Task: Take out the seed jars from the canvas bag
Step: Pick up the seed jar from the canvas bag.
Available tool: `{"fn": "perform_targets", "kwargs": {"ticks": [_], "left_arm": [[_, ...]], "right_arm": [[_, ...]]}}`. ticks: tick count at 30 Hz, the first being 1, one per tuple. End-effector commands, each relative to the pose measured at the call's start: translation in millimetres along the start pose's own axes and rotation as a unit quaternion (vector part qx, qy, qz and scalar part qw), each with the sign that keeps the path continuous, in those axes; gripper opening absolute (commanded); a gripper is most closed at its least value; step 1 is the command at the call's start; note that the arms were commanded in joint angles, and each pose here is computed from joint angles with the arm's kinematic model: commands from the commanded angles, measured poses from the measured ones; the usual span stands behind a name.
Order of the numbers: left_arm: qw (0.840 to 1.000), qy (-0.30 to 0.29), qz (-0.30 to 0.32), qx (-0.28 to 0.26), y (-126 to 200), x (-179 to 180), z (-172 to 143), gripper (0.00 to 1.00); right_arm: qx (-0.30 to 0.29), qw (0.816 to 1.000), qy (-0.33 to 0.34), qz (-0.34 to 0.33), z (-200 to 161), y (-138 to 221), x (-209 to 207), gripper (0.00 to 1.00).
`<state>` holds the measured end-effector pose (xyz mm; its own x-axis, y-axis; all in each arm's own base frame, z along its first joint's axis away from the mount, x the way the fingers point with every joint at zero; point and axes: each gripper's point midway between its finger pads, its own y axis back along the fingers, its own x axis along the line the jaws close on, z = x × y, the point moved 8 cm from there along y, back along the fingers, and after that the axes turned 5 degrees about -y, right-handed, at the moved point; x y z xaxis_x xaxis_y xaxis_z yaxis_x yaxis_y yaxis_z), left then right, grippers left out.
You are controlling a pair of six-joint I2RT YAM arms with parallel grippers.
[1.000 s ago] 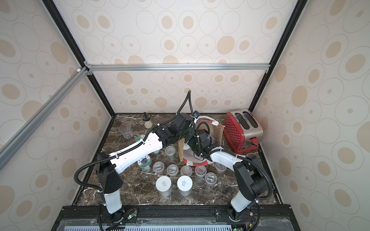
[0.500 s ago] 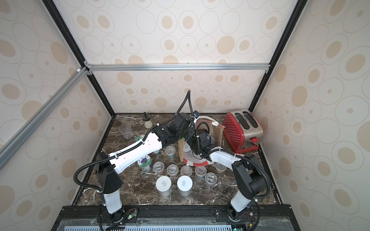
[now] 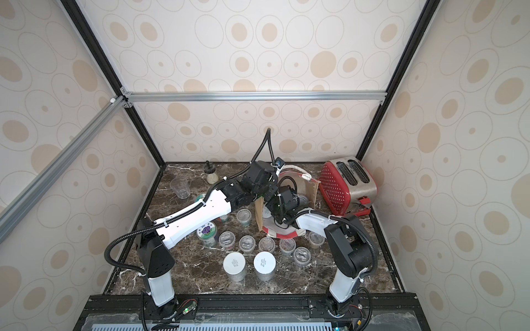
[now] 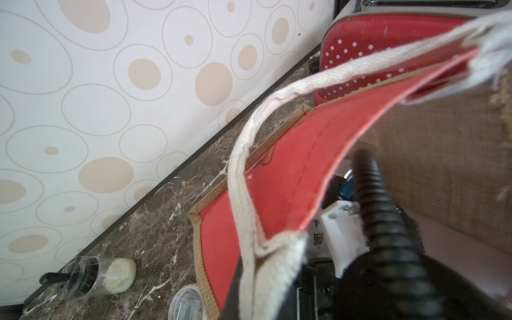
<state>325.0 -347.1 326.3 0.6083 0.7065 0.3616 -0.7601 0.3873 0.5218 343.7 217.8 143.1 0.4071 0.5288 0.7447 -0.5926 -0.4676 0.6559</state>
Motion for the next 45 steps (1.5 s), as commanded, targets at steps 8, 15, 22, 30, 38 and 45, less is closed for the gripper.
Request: {"fn": "perform_targets", "kwargs": {"ticks": [8, 15, 22, 30, 38, 45], "left_arm": [[0.999, 0.007, -0.007, -0.041, 24.7, 3.7, 16.7, 0.00], [0.999, 0.005, -0.003, -0.040, 24.7, 4.0, 14.1, 0.00], [0.999, 0.006, 0.000, -0.039, 24.8, 3.8, 12.4, 0.00], [0.999, 0.022, 0.027, -0.037, 21.7, 13.6, 11.3, 0.00], [0.997, 0.062, 0.036, -0.036, 2.0, 34.0, 13.7, 0.00], [0.996, 0.072, 0.028, -0.039, -3.4, 36.6, 16.7, 0.00]], "right_arm": [[0.030, 0.999, -0.009, -0.044, -18.0, -16.5, -6.6, 1.00], [0.013, 0.999, 0.019, -0.045, -14.0, -3.1, -0.9, 0.86], [-0.021, 0.997, 0.063, -0.040, -4.9, 35.4, 22.7, 0.68], [-0.067, 0.990, 0.118, -0.037, 4.2, 97.1, 45.1, 0.70], [-0.098, 0.978, 0.174, -0.051, 10.3, 138.7, 54.8, 0.71], [-0.079, 0.970, 0.224, -0.057, 12.0, 146.6, 75.4, 0.71]]}}
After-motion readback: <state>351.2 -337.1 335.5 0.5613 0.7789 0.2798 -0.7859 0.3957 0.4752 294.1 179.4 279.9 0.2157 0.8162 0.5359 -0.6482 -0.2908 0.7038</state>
